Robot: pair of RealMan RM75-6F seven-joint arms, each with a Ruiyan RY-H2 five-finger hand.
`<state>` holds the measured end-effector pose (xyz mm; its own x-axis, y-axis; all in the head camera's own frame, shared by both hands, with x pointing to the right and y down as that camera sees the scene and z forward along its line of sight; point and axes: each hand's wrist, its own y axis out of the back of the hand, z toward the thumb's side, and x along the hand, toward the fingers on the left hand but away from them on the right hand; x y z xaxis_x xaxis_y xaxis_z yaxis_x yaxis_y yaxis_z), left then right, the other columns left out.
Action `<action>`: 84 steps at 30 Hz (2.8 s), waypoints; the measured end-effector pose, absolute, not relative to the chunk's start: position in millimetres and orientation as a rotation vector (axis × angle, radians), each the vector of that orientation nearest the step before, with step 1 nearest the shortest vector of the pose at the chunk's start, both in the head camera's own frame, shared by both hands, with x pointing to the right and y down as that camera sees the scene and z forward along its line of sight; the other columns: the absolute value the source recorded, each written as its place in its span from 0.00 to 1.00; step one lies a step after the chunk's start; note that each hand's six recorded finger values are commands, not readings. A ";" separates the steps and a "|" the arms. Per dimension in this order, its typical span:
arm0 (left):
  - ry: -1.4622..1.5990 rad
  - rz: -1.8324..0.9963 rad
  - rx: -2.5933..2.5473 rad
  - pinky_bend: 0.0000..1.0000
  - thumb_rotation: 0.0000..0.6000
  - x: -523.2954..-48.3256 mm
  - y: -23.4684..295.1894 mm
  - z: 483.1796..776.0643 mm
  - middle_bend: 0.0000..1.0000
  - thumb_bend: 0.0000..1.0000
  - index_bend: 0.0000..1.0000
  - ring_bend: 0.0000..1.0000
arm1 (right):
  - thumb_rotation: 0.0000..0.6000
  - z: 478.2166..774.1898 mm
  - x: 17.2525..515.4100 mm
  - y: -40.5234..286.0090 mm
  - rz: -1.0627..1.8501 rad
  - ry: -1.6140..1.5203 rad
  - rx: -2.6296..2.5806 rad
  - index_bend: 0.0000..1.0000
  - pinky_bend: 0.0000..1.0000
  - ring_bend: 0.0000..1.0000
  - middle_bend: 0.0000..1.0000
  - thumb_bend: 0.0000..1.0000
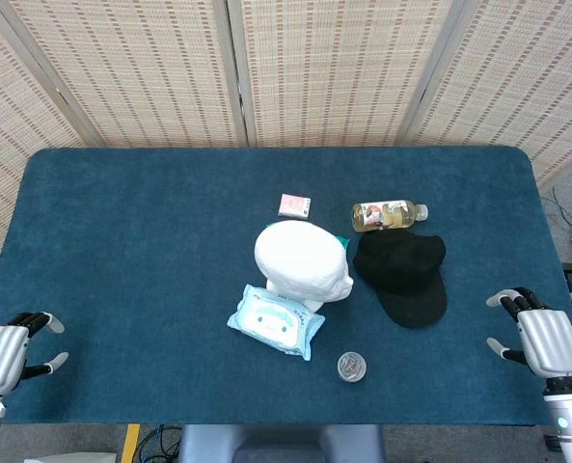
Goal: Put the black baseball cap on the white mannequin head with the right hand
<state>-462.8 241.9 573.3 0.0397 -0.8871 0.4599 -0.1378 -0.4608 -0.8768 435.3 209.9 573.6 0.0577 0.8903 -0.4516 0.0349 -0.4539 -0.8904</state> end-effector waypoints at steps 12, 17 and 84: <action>1.036 -1.488 -1.676 0.68 1.00 -462.3 243.7 573.7 0.50 0.13 0.49 0.40 | 1.00 572.8 433.5 209.7 1.476 -0.948 -1.612 0.39 0.51 0.23 0.36 0.00; 1.036 -1.485 -1.686 0.68 1.00 -460.8 245.5 573.3 0.50 0.13 0.49 0.40 | 1.00 572.3 430.3 209.2 1.456 -0.938 -1.601 0.39 0.51 0.28 0.44 0.00; 1.027 -1.530 -1.688 0.68 1.00 -465.0 251.1 576.4 0.51 0.13 0.50 0.40 | 1.00 712.7 395.8 199.9 1.226 -0.648 -1.700 0.45 0.59 0.48 0.73 0.00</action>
<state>-465.0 251.1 576.4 0.0212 -0.8666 0.4985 -0.1329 -0.4967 -0.8577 395.8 199.9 712.7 0.3672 0.8165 -0.4455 -0.0914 -0.4449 -0.8909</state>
